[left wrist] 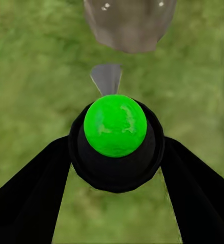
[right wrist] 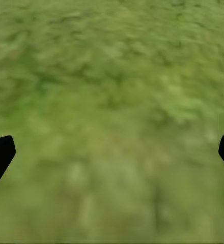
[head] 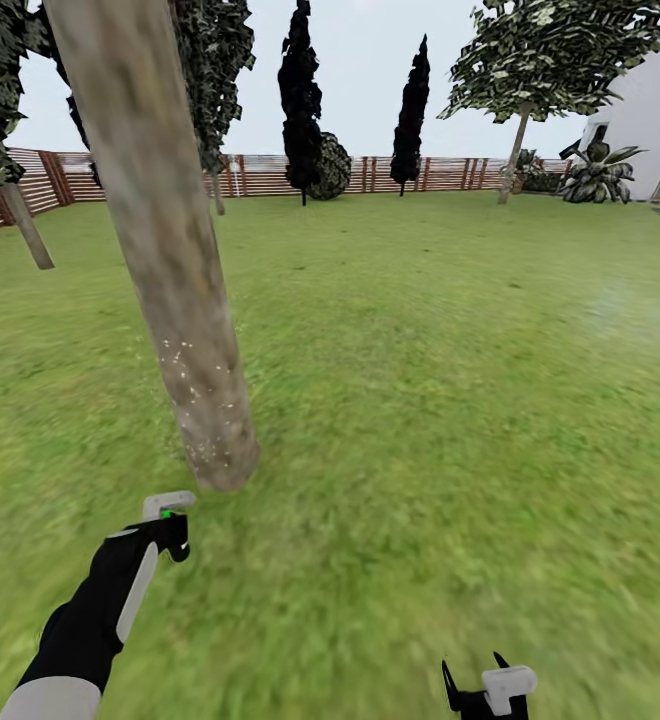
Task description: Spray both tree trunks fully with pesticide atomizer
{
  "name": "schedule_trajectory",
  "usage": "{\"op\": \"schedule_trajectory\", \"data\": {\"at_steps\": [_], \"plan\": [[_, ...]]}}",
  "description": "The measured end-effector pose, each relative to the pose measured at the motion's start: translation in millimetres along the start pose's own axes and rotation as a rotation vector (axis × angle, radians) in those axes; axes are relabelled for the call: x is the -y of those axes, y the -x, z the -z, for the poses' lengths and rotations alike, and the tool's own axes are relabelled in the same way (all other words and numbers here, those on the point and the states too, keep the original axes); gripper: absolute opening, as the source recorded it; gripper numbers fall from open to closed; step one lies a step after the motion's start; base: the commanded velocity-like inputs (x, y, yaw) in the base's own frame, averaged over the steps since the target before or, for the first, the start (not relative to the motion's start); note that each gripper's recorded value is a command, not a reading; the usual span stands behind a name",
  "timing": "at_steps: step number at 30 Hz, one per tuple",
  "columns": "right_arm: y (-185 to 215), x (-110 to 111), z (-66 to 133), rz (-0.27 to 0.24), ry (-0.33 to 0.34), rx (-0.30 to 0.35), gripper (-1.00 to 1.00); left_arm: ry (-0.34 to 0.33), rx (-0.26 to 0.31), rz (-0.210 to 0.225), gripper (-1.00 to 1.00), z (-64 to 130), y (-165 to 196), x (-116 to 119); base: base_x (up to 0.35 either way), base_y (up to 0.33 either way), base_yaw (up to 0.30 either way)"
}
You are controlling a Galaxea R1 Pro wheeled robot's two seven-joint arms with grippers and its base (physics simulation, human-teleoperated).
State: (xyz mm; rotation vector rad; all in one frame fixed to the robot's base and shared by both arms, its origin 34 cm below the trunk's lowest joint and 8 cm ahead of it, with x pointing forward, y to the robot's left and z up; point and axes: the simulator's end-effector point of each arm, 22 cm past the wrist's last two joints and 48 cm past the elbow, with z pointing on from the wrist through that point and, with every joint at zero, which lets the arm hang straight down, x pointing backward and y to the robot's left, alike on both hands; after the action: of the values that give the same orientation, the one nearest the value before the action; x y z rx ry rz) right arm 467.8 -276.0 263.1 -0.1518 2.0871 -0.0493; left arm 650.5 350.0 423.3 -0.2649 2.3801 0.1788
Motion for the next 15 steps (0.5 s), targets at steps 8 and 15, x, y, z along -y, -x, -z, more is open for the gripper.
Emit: {"op": "schedule_trajectory", "data": {"at_steps": [8, 15], "plan": [[0.2, -0.2, -0.1, -0.001, 0.0, 0.001, 1.0, -0.002, -0.002, 0.001, -1.0, 0.1, -0.5, 1.1, 0.163, -0.23, 0.0], [0.2, -1.3, 0.0, -0.002, 0.001, 0.0, 1.0, -0.003, -0.002, 0.001, -1.0, 0.1, -0.7, 1.7, 0.005, -0.276, 0.18]]}}
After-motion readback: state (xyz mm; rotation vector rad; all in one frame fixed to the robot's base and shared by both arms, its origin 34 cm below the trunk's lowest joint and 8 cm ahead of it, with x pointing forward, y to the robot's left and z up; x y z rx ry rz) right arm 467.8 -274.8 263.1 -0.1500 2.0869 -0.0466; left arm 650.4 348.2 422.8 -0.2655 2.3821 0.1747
